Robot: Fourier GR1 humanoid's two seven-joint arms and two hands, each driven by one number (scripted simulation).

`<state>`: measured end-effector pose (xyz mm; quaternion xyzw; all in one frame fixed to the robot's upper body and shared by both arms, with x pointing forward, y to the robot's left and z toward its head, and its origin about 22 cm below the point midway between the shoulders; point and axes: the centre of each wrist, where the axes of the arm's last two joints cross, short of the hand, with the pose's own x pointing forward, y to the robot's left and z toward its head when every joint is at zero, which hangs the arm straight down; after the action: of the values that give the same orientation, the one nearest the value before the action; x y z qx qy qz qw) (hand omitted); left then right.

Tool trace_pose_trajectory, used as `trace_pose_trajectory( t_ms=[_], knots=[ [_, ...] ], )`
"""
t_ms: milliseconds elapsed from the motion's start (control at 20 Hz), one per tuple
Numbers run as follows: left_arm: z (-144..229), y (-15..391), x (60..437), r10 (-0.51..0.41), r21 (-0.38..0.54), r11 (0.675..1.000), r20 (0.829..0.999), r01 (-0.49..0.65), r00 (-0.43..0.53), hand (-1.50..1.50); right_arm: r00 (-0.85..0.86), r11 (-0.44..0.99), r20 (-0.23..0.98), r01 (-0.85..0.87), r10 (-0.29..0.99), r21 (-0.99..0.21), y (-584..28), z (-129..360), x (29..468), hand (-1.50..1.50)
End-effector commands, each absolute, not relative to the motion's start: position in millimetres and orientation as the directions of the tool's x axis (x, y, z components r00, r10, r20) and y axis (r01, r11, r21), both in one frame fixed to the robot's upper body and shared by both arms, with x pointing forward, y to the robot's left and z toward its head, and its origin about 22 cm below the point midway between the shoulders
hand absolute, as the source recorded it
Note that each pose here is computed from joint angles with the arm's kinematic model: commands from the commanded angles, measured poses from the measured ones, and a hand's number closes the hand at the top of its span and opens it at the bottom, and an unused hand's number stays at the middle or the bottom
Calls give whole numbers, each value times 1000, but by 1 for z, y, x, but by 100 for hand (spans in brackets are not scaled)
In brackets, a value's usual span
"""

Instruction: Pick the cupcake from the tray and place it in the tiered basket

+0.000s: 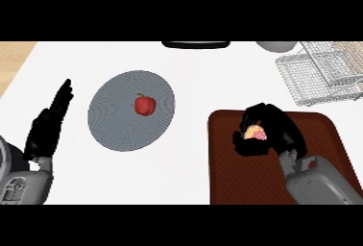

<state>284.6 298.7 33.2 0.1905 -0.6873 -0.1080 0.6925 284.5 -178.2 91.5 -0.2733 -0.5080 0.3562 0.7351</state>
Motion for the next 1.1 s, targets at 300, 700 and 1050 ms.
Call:
trace_pose_trajectory(
  t_ms=[300, 700, 1050],
  knots=[
    [31, 292, 274, -412, 412, 900, 911, -139, 34, 0, -167, 643, 622, 156, 765, -750, -193, 184, 274, 150],
    [33, 298, 278, -419, 419, 901, 908, -115, 28, 0, -119, 501, 491, 332, 863, -799, -239, 261, 288, 150],
    [55, 304, 284, -420, 420, 898, 907, -129, 23, 0, -116, 583, 573, 243, 811, -776, -263, 292, 317, 150]
  ],
)
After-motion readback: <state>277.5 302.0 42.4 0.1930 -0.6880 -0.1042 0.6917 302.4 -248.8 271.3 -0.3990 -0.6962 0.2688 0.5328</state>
